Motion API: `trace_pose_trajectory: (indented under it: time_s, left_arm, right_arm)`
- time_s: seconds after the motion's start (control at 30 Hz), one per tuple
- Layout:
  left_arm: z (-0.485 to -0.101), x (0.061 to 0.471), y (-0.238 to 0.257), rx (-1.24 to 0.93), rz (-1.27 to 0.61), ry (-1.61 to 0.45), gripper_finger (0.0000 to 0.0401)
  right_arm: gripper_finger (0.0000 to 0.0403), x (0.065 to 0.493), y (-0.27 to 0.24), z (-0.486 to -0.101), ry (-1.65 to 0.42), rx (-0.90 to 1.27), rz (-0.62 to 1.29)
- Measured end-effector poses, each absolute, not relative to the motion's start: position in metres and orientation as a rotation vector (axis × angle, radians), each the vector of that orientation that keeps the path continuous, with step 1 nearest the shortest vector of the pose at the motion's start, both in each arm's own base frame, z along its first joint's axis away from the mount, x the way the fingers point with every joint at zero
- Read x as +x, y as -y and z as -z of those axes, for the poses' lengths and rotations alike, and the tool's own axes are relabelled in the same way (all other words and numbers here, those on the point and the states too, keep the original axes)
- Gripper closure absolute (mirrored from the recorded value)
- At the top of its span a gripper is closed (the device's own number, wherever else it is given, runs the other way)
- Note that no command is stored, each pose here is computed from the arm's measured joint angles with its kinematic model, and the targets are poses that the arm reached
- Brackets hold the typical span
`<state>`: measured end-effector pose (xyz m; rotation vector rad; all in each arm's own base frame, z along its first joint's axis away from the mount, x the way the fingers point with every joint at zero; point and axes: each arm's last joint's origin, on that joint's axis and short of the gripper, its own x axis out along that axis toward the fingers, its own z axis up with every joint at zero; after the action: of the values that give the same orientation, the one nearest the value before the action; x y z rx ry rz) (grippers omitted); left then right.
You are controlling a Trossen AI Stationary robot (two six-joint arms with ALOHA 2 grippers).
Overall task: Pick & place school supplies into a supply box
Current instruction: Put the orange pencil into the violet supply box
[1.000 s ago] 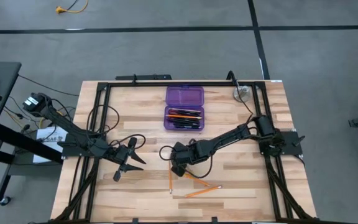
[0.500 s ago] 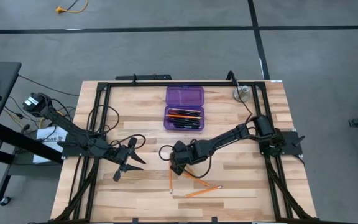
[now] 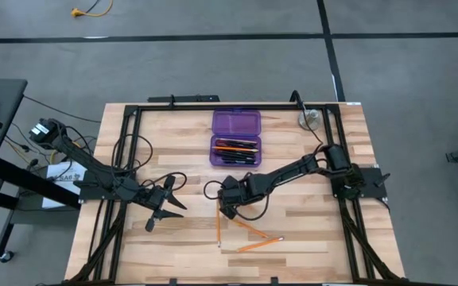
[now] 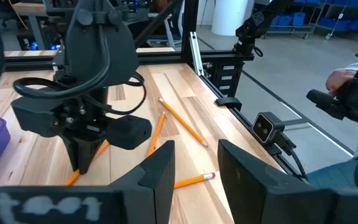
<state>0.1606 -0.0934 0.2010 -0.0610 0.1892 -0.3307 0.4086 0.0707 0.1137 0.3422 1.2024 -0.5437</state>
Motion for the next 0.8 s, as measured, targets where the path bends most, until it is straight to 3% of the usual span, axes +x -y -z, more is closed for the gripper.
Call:
trace_pose_trajectory:
  time_s: [0.4, 0.8]
  left_arm:
    - [-0.201, 0.161, 0.093, -0.061, 0.331, -0.19, 0.0292]
    - [-0.2, 0.16, 0.093, -0.059, 0.33, -0.195, 0.0292]
  right_arm:
    - [0.0401, 0.396, -0.071, -0.135, -1.291, 0.209, 0.601]
    - [0.0402, 0.407, -0.065, -0.213, -1.246, 0.03, 0.656]
